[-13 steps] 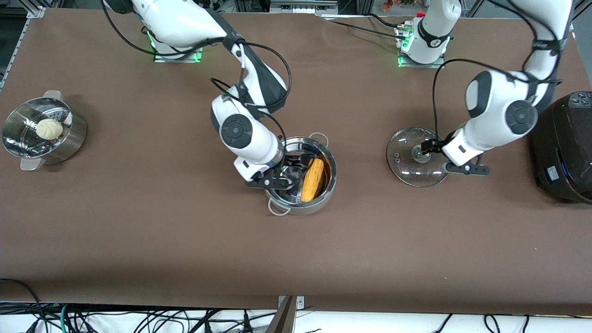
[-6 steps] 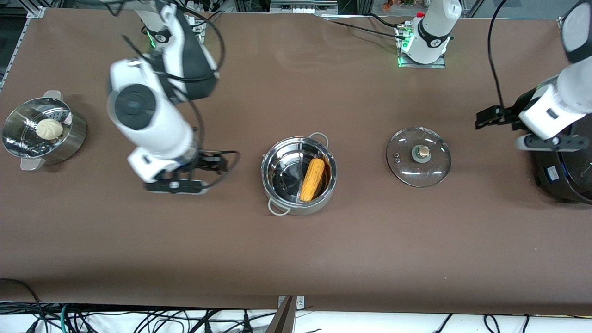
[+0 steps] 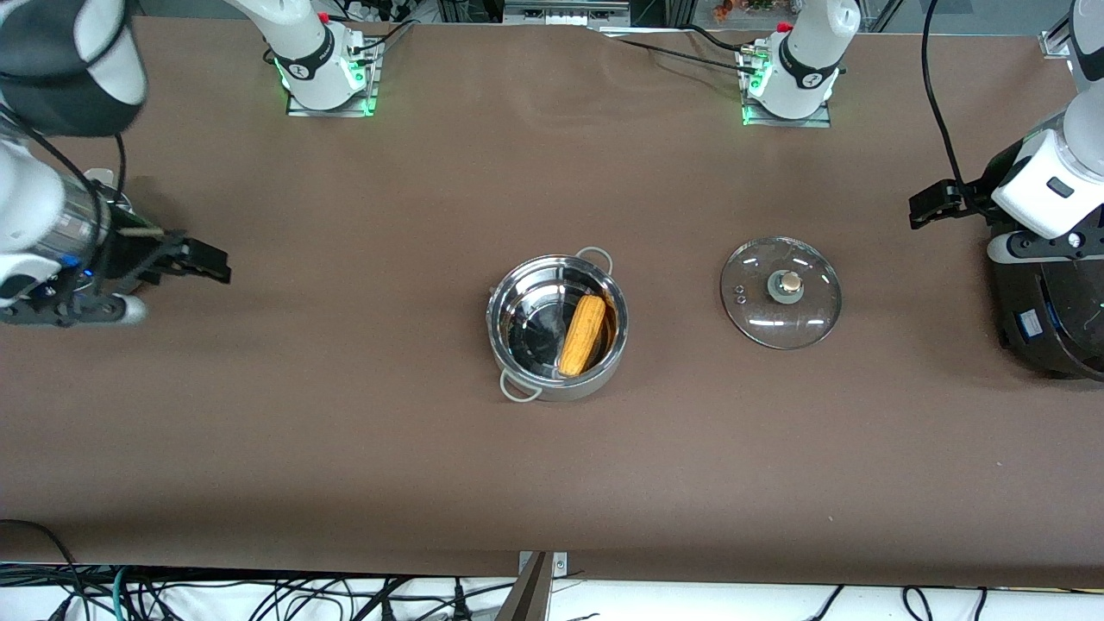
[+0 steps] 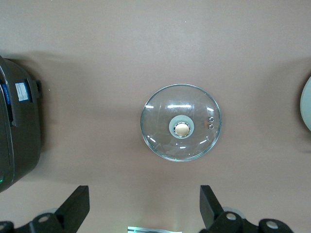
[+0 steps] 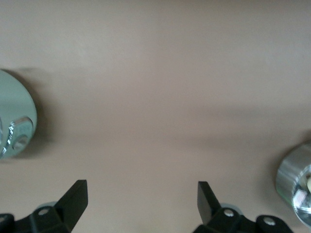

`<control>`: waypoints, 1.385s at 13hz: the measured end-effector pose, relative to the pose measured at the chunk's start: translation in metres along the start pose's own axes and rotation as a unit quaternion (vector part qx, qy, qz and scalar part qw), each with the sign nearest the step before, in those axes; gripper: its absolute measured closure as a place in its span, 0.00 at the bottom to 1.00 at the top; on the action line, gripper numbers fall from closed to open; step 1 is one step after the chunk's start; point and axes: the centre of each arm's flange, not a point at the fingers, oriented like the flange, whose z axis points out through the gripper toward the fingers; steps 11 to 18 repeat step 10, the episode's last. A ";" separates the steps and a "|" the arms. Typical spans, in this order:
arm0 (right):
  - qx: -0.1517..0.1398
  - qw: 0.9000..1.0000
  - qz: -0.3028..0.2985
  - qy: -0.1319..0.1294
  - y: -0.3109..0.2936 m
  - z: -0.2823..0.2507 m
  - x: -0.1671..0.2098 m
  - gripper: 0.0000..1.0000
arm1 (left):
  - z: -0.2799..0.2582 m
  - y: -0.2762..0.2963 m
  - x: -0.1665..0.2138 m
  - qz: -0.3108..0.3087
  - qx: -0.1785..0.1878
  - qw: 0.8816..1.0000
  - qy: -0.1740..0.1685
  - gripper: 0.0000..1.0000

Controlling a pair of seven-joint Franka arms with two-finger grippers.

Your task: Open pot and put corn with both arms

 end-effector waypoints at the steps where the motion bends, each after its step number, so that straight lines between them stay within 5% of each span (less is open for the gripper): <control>1: -0.005 1.000 0.000 0.016 0.008 0.002 -0.011 0.00 | 0.000 0.000 0.000 0.000 0.000 1.000 0.000 0.00; 3: -0.017 0.999 -0.005 0.030 0.009 0.007 -0.037 0.00 | 0.000 0.000 0.000 -0.001 0.000 1.000 0.000 0.00; 6: -0.025 1.000 0.003 -0.003 0.019 0.002 -0.059 0.00 | 0.000 0.000 0.000 -0.001 0.000 1.000 -0.001 0.00; 18: -0.009 0.999 0.038 -0.012 0.055 0.006 -0.056 0.00 | 0.000 0.000 0.000 -0.001 0.000 1.000 -0.001 0.00</control>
